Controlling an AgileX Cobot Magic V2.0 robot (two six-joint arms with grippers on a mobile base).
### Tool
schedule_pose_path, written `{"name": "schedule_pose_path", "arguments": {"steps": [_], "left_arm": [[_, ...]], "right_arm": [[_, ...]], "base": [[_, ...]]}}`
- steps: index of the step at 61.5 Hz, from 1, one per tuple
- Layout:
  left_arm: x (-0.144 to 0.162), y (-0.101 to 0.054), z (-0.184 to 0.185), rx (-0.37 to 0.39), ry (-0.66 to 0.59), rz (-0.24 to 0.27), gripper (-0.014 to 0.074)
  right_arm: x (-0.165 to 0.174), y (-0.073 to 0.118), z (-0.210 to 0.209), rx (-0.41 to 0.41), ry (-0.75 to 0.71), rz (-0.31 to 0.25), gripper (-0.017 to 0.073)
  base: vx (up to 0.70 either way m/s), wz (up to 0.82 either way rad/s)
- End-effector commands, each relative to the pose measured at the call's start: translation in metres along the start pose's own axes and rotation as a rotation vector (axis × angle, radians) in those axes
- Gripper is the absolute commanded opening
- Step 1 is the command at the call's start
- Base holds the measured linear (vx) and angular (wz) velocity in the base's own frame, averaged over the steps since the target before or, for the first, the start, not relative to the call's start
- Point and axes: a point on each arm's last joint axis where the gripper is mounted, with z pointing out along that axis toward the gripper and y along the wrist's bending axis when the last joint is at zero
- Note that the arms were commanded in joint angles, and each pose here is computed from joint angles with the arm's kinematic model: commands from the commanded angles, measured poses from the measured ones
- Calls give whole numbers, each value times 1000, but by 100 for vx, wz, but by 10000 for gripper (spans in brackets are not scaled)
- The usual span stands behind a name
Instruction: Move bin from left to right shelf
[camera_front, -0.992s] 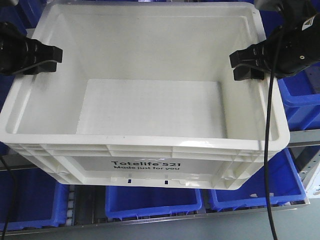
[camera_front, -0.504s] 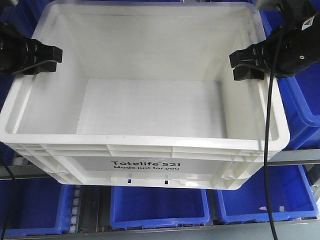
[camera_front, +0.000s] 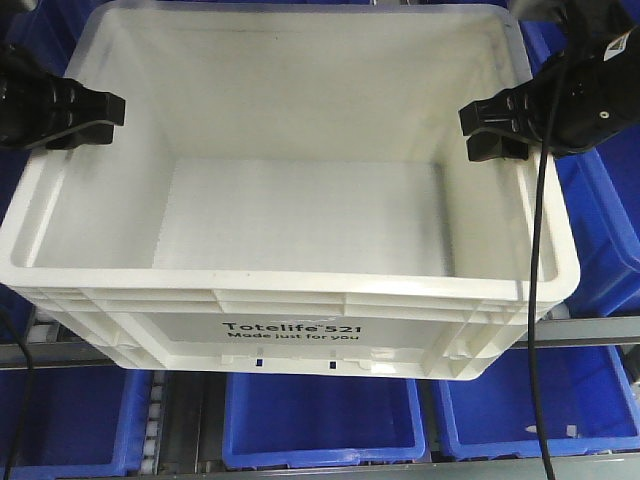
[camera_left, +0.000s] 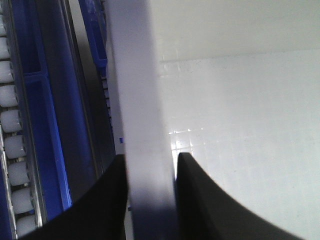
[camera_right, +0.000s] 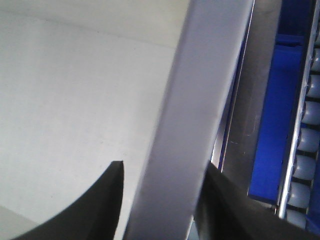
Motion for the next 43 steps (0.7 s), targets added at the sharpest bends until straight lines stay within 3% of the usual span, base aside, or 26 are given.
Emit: {"name": "schedule_pose_path", "arguments": {"steps": [1,43], "left_arm": [[-16,-10,-29,41,-181,24,-5],[-16,-10,-29,41,-181,24,-5]], "right_arm": [[-15,3,-25,9,-166,-34,-4],[-15,3,-25,8,-163,-34,-4]], "base": [[4,3],[4,5]]}}
